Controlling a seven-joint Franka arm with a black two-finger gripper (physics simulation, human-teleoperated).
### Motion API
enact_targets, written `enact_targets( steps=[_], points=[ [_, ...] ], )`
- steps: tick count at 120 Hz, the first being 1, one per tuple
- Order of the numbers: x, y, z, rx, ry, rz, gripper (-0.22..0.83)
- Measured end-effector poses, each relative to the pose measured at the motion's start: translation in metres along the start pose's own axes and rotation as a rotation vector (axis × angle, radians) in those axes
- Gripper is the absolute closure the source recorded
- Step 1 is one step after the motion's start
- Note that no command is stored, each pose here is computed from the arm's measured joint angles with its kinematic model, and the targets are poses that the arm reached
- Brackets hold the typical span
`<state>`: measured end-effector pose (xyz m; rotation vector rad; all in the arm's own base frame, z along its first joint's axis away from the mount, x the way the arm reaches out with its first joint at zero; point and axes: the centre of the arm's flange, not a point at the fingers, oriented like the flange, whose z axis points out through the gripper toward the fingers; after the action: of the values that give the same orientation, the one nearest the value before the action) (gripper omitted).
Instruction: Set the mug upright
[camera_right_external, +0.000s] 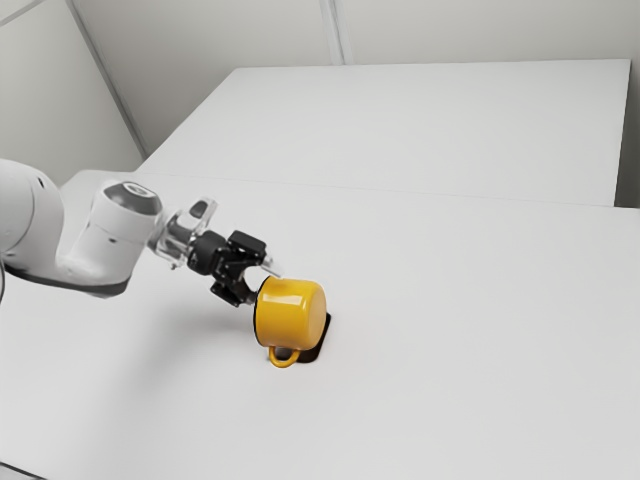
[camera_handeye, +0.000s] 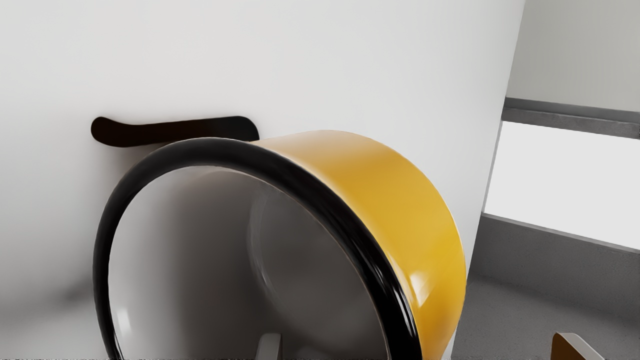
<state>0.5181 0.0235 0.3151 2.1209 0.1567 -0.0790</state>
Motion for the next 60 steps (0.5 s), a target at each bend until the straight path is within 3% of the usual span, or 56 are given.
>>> enact_targets(
  steps=[25,60],
  points=[
    [-0.003,0.004,0.014,-0.01,-0.018,0.02,0.06],
    [-0.003,0.013,0.017,-0.013,-0.019,0.049,0.53]
  ],
)
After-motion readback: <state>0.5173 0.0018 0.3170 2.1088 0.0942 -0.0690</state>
